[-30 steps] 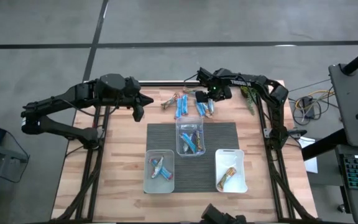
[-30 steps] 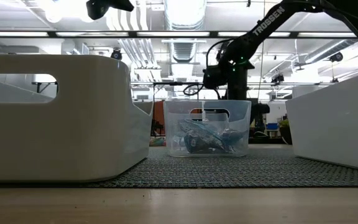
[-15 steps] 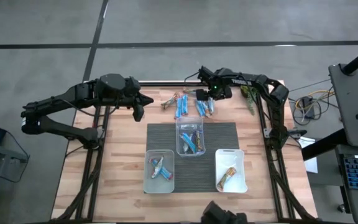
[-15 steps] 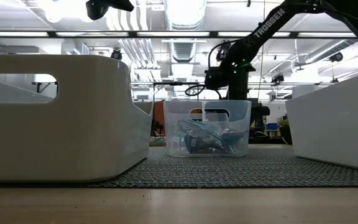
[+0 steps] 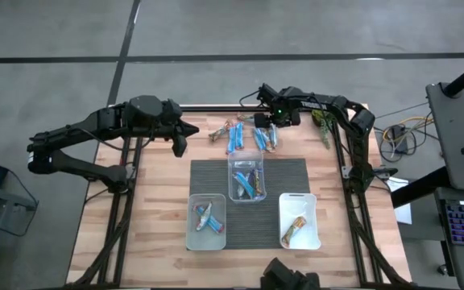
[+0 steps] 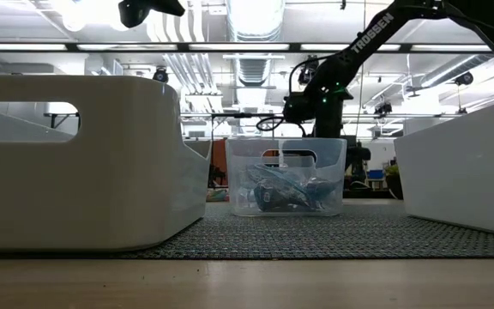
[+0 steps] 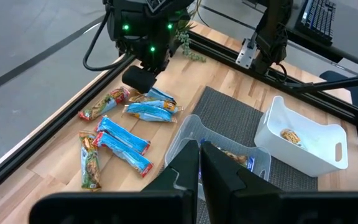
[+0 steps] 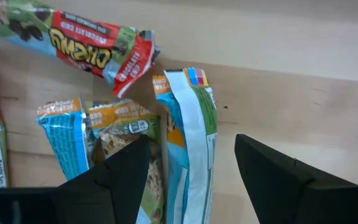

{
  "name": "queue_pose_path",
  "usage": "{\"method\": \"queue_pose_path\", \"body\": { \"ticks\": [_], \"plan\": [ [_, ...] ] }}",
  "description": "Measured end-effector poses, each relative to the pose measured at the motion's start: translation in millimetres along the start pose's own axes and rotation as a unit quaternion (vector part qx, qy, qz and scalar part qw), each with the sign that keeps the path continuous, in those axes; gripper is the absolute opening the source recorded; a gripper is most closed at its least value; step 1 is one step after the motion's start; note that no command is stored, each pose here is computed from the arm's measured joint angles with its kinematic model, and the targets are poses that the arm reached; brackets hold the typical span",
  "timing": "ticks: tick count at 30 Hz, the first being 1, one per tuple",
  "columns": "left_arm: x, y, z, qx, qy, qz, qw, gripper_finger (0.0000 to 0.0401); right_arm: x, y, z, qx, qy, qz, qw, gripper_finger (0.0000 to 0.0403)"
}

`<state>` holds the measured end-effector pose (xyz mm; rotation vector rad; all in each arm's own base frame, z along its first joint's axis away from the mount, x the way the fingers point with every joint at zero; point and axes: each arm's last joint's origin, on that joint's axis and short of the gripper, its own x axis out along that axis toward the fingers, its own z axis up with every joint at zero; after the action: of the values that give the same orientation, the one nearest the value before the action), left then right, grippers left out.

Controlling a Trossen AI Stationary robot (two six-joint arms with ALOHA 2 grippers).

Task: Pick and place Granola Bars by type
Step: Put the orange granola bar into the white bin

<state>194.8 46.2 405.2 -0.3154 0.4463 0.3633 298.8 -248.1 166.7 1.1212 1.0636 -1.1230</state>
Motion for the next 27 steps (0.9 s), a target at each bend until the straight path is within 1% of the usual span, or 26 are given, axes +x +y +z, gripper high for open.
{"method": "queue_pose_path", "body": {
  "ticks": [18,27],
  "plan": [
    [0,0,0,0.0,0.0,0.0,1.0,0.0,17,-8,-7,0.005,0.006,-0.006,1.0,0.0226],
    [0,0,2,0.0,-0.008,-0.002,1.0,0.0,18,-8,-8,0.007,0.006,-0.004,1.0,0.0226]
  ]
}}
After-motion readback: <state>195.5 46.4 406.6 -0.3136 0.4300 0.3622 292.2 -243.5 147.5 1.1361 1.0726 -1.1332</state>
